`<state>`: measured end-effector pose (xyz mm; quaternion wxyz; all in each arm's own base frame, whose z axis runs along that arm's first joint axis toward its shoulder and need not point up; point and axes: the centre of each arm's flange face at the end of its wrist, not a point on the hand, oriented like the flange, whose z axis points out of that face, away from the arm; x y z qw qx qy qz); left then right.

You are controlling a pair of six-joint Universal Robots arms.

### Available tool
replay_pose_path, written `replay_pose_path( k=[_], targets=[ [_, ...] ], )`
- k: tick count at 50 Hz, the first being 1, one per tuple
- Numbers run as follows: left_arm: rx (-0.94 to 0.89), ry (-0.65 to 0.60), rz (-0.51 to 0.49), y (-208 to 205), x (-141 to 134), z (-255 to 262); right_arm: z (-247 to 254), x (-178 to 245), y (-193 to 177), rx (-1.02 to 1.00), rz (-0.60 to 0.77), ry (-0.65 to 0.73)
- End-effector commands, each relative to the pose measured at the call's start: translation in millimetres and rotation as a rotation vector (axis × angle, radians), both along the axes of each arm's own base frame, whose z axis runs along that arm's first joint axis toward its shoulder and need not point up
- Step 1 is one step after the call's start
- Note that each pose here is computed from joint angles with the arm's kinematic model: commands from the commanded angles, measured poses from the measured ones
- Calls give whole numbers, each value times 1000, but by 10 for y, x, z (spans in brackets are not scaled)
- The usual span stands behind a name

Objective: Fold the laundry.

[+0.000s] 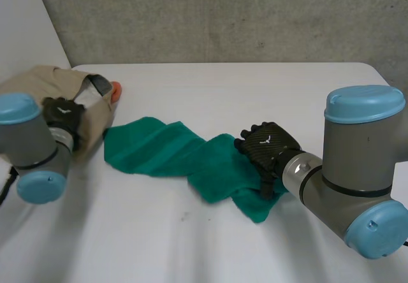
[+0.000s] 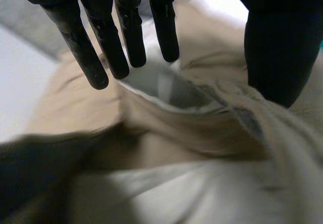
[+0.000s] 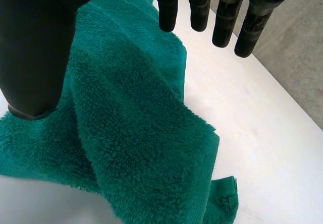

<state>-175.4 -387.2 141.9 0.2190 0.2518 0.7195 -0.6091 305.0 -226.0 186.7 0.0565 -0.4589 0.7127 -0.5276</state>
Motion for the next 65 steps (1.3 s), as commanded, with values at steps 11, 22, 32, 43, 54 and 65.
replay_pose_path(
  k=[11, 22, 32, 43, 54, 65],
  targets=[
    [-167, -304, 20, 36, -94, 166, 14, 3, -9, -4, -1, -2],
    [-223, -91, -170, 754, -717, 573, 186, 3, -31, -38, -2, -25],
    [16, 71, -389, 1190, -1030, 392, 259, -246, -245, -5, -50, 88],
    [189, 114, -521, 1062, -1207, -65, -116, -319, -298, 83, -56, 154],
    [191, 115, -521, 908, -1279, -195, -273, -285, -357, -11, -62, 101],
    [247, 104, -561, 1023, -1411, -299, -222, -356, -422, -31, -93, 94]
  ],
)
